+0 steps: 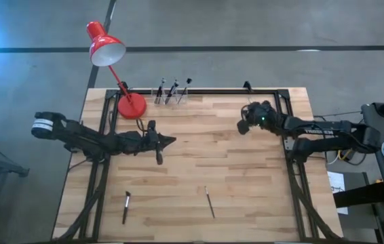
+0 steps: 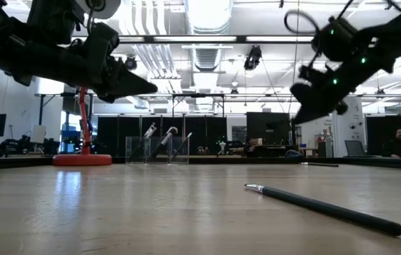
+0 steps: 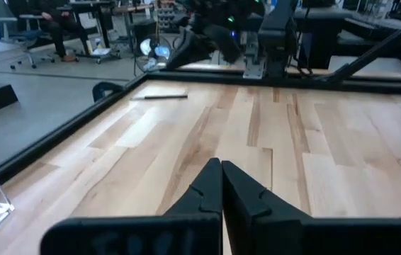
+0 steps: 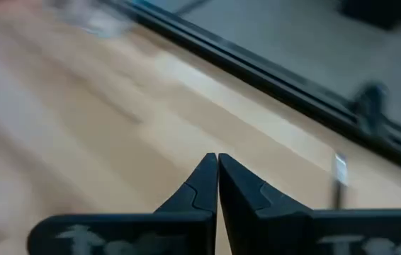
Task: Pick & Place Makeup Supplies
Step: Put the makeup brush into the transparent organizer
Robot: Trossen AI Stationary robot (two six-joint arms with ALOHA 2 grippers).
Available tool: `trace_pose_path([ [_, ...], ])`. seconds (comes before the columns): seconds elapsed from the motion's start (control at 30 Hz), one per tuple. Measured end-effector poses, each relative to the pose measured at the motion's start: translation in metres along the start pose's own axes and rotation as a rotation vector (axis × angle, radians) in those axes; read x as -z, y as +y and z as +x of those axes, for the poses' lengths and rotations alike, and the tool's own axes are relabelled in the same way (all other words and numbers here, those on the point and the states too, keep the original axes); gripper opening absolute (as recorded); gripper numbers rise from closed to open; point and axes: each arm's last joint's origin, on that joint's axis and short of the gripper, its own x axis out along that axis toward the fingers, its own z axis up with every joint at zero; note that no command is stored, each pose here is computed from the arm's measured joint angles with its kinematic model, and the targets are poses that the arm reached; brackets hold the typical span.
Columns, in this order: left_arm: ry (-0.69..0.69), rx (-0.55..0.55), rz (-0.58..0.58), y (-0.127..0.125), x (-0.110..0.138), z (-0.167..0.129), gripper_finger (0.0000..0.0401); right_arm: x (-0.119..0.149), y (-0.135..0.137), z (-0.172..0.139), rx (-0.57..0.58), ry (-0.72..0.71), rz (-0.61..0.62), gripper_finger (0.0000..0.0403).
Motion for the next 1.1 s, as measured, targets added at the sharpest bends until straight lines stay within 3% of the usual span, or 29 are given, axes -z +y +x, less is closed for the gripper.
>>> trace_pose_path([
  [0.23, 0.008, -0.002, 0.011, -0.002, 0.005, 0.007, 0.0, 0.016, -0.04, 0.019, 0.184, 0.125, 0.092, 0.0043],
  [0.47, 0.027, -0.003, 0.009, -0.004, 0.007, 0.014, 0.0, 0.033, -0.067, 0.036, 0.223, 0.266, 0.164, 0.009],
  [0.77, 0.031, -0.004, 0.008, -0.004, 0.007, 0.017, 0.0, 0.027, -0.066, 0.04, 0.242, 0.277, 0.191, 0.0097],
  [0.93, 0.031, -0.004, 0.001, -0.004, 0.007, 0.017, 0.0, 0.025, -0.062, 0.04, 0.149, 0.279, 0.201, 0.0095],
  [1.1, 0.031, -0.004, -0.004, -0.004, 0.007, 0.017, 0.0, 0.024, -0.065, 0.04, 0.236, 0.256, 0.191, 0.0104],
])
